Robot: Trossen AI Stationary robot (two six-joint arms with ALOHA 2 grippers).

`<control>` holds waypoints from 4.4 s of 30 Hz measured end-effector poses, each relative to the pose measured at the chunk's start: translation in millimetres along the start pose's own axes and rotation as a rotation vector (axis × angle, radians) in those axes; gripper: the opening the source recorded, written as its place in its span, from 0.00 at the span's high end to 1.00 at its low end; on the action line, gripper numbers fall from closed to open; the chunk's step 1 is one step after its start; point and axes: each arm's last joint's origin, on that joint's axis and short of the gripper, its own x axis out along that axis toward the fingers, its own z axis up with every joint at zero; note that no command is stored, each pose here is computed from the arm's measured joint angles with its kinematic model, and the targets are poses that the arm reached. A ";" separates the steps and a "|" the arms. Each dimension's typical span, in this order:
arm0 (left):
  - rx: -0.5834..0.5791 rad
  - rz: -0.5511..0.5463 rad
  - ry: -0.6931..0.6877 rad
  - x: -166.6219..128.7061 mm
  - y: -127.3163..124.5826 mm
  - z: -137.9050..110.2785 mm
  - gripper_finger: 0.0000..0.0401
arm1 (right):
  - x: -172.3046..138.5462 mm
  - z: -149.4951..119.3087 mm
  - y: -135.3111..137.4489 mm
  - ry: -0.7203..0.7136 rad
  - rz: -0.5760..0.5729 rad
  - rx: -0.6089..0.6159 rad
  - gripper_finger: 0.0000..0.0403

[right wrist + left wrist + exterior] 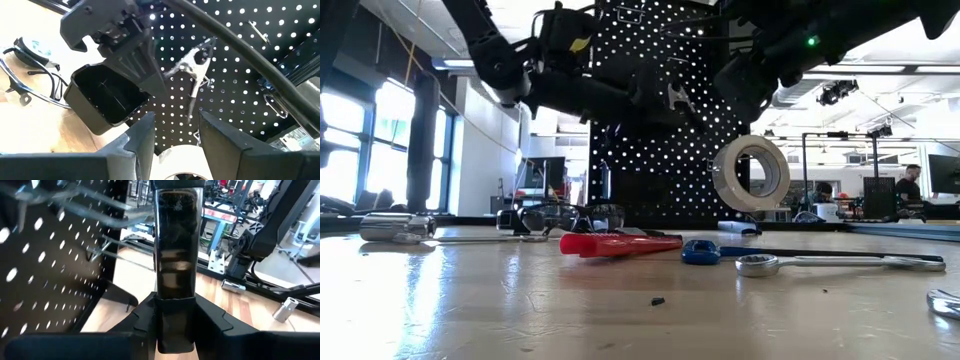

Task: Hang tools onto peg board
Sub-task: Hang the black spring clamp on the pegboard

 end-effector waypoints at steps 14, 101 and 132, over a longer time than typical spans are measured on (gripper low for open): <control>0.023 0.021 0.073 2.5 -4.5 -2.7 0.80 | 0.0 -1.8 0.4 0.003 0.003 -0.014 0.64; 0.037 0.309 0.077 -4.0 10.4 3.8 0.59 | -1.2 -28.7 2.7 0.076 0.076 0.032 0.64; 0.172 0.387 0.127 -19.0 -3.1 13.1 0.58 | -1.4 -29.4 3.2 0.085 0.095 0.085 0.64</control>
